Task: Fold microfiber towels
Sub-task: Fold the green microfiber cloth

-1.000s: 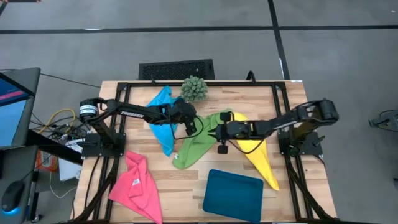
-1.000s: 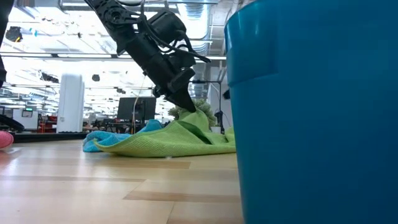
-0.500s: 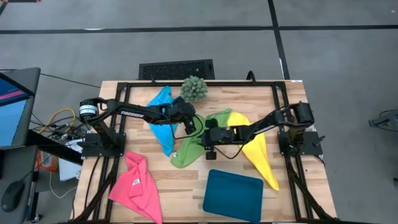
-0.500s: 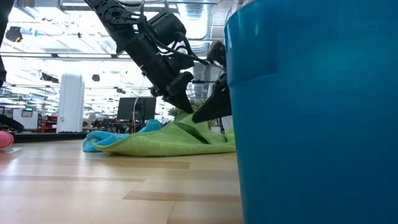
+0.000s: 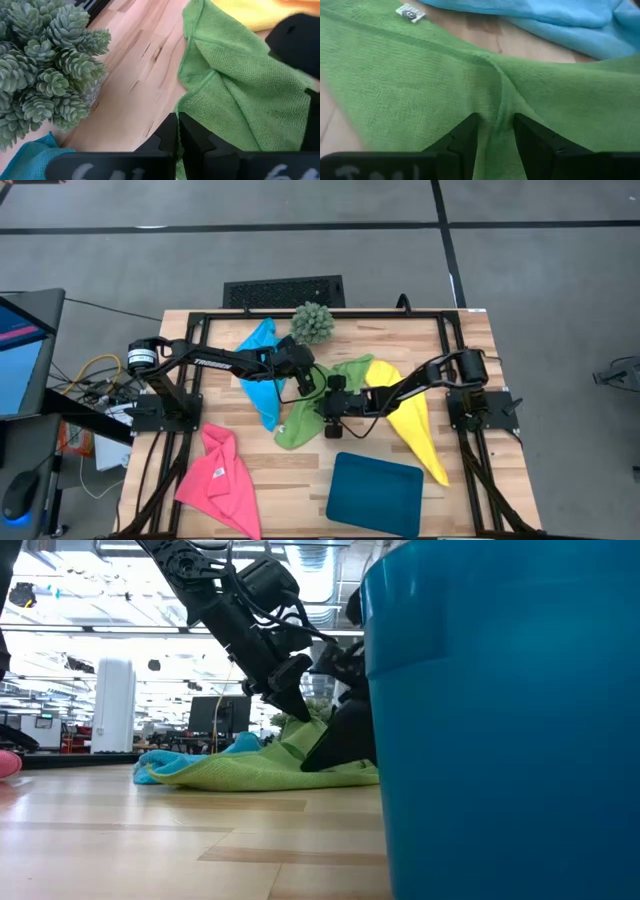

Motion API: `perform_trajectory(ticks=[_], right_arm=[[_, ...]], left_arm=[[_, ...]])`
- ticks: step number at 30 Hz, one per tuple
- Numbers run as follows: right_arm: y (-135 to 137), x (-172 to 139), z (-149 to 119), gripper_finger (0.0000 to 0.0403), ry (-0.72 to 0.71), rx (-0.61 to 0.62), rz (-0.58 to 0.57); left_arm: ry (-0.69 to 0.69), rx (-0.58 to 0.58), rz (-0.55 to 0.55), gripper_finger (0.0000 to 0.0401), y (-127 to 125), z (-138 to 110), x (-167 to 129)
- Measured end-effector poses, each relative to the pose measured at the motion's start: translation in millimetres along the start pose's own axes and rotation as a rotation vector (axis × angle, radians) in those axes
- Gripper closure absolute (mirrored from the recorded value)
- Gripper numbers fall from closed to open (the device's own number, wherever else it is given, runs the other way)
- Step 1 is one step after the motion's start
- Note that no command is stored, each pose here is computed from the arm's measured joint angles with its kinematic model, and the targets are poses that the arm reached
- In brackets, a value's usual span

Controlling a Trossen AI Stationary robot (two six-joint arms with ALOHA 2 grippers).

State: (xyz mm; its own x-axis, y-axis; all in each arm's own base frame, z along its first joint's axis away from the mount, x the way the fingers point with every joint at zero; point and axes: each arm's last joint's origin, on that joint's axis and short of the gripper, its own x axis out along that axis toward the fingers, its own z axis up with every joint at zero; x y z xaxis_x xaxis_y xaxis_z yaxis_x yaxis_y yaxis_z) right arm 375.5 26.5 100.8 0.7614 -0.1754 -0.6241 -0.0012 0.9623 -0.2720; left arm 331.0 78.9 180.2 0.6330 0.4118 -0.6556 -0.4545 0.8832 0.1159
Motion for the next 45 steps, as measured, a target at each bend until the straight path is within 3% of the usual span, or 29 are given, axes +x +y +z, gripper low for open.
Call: perform_trajectory(ticks=[7, 13, 18, 22, 30, 39, 45], right_arm=[[-0.8, -4.8, 4.1, 0.0322, 0.002, 0.021, -0.09], [-3.7, -10.4, 10.6, 0.0393, -0.015, 0.045, -0.097], [-4.9, -17.5, 13.3, 0.0382, 0.001, 0.064, -0.093], [-1.5, -30.2, 16.8, 0.0396, 0.04, 0.048, -0.08], [6.5, -72.6, 13.8, 0.0393, 0.228, 0.015, -0.164], [-2.6, -110.8, -5.5, 0.0388, 0.467, 0.039, -0.293], [-12.0, -125.7, -32.3, 0.0389, 0.524, 0.064, -0.358]], left_arm=[[0.0, 0.0, 0.0, 0.0401, -0.1, 0.1, -0.1], [0.001, 0.001, 0.0, 0.0401, -0.1, -0.1, 0.0], [0.002, 0.001, 0.0, 0.0401, -0.1, -0.1, -0.1], [0.006, 0.002, 0.0, 0.0401, -0.1, -0.6, 0.0], [0.021, 0.006, 0.002, 0.0401, 0.1, -2.0, -0.1], [0.024, -0.068, -0.01, 0.0401, -0.7, -2.3, -0.2], [0.034, -0.105, -0.032, 0.0401, -5.0, -3.5, -1.3]])
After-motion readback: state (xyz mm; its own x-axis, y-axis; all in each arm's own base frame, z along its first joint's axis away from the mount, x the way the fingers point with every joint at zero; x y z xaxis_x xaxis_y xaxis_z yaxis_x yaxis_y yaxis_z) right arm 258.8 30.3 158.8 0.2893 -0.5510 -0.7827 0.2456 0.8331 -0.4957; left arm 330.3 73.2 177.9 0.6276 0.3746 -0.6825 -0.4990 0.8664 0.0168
